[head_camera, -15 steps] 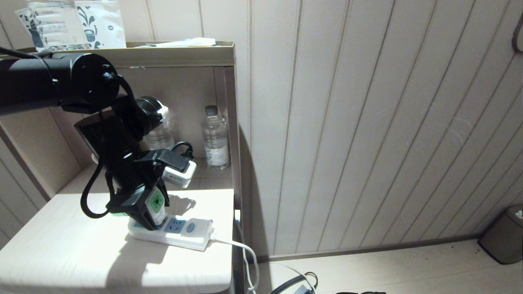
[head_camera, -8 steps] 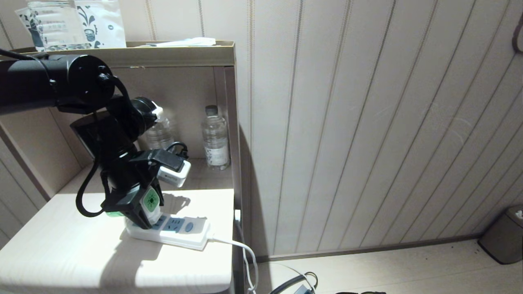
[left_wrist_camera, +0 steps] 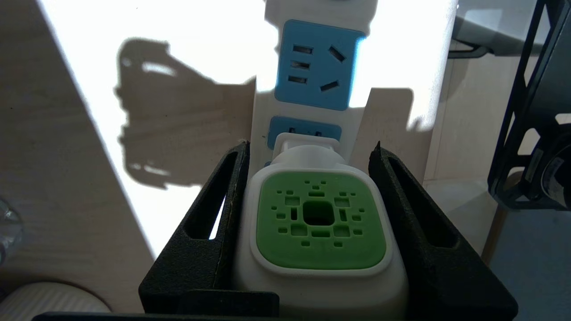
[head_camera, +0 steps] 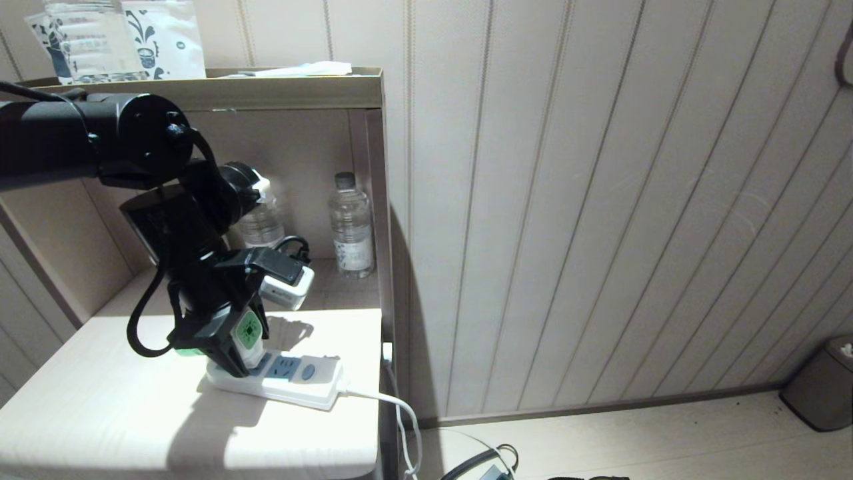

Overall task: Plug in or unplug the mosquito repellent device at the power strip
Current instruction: Insert the plug into the socket

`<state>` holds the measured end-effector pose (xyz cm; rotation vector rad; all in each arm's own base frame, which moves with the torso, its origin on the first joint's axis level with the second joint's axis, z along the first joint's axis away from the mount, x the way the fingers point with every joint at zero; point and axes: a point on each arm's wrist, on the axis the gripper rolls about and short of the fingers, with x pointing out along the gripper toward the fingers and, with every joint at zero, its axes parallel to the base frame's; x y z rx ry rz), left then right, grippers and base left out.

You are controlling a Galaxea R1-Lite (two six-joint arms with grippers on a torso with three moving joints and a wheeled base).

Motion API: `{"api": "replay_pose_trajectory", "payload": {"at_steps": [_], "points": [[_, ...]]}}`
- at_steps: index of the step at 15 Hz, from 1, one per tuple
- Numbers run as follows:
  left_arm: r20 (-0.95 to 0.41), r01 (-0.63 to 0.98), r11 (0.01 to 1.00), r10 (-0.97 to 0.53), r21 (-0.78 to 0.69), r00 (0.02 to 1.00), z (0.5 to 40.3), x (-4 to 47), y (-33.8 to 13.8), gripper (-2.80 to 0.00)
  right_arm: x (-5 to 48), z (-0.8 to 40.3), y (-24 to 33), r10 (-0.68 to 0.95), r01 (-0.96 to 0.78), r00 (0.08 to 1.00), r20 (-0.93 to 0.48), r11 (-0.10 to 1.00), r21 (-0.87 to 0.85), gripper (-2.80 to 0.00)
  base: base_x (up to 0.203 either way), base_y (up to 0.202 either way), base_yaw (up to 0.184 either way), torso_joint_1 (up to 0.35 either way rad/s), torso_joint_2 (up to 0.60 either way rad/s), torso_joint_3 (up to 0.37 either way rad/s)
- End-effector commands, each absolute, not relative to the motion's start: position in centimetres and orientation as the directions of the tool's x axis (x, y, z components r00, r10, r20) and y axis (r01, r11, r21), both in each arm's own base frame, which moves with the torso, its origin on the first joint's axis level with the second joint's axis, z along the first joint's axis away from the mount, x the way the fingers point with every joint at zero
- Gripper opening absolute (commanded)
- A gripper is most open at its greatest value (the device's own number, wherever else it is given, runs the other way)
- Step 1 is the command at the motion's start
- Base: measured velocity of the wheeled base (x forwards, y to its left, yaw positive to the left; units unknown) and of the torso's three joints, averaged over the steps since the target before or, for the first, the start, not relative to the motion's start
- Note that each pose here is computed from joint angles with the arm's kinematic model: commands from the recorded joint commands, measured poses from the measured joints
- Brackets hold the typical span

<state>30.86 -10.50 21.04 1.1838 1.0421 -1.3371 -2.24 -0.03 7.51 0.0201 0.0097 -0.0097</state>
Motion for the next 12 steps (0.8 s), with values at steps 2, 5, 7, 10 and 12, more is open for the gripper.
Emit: {"api": "replay_pose_trajectory", "payload": {"at_steps": [2,5,7,10,12], "points": [[-0.993,0.99,-0.137,-0.117,-0.012,-0.028,20.2,30.9,-11.5,-2.8,-2.2,7.5,0.0,-0.009,0.009,1.0,-0.011,1.0,0.02,-2.8,0.0,0.0,0.0,0.0,0.0,0.0],[-0.993,0.987,-0.157,-0.105,-0.034,-0.051,19.3,31.1,-12.5,-2.8,-2.2,7.5,0.0,-0.009,0.009,1.0,-0.009,1.0,0.021,-2.8,0.0,0.0,0.0,0.0,0.0,0.0],[-0.993,0.985,-0.161,-0.094,-0.056,-0.072,18.9,30.9,-12.7,-2.8,-2.2,7.5,0.0,-0.009,0.009,1.0,-0.009,1.0,0.02,-2.8,0.0,0.0,0.0,0.0,0.0,0.0],[-0.993,0.984,-0.155,-0.055,-0.09,-0.1,18.0,30.6,-12.7,-2.8,-2.2,7.5,0.0,-0.009,0.009,1.0,-0.01,1.0,0.02,-2.8,0.0,0.0,0.0,0.0,0.0,0.0],[-0.994,0.984,-0.155,-0.048,-0.092,-0.101,17.9,30.5,-12.6,-2.8,-2.2,7.5,0.0,-0.009,0.009,1.0,-0.009,1.0,0.02,-2.8,0.0,0.0,0.0,0.0,0.0,0.0]]}}
